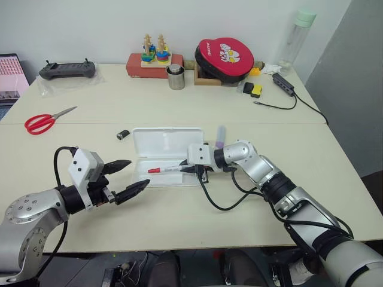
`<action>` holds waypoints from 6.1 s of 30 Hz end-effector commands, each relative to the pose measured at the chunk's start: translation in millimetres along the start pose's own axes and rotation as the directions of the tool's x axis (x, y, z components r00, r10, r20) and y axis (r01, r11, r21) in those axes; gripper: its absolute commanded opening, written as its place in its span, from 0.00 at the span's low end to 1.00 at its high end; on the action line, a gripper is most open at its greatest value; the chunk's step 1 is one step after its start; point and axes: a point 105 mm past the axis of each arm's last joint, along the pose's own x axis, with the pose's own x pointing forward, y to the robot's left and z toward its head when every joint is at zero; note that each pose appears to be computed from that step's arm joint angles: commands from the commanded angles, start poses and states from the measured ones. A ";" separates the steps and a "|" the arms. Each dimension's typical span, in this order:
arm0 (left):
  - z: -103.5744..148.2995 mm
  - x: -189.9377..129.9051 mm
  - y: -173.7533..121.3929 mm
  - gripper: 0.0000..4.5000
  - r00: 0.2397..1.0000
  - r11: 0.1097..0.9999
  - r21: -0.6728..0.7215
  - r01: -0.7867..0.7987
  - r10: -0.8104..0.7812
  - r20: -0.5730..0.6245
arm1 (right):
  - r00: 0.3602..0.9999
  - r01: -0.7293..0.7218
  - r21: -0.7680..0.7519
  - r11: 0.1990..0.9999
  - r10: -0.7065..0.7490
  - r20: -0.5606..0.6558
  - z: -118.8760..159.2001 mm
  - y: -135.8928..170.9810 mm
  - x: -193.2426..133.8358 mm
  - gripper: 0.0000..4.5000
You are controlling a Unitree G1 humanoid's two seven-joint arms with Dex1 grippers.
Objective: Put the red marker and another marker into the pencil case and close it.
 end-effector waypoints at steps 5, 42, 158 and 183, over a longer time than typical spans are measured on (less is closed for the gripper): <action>14.4 3.6 -7.7 1.00 0.999 1.000 0.028 0.007 -0.009 0.047 | 0.997 0.036 0.010 0.999 -0.036 0.067 19.5 -21.6 -4.1 0.07; 81.7 90.1 -23.2 1.00 0.938 0.960 0.157 0.232 -0.264 0.226 | 0.488 0.726 0.659 0.195 -0.822 -0.294 -28.5 -73.1 -122.9 0.98; -25.7 84.9 167.3 0.92 0.877 0.881 -0.056 -0.470 0.459 -0.140 | 0.770 0.393 0.393 0.831 -0.531 0.354 124.4 -86.4 -86.0 1.00; 36.1 52.6 178.1 0.10 0.792 0.837 -0.223 -0.500 0.546 0.273 | 0.767 0.341 0.383 0.858 -0.490 0.415 134.5 -75.5 -108.1 1.00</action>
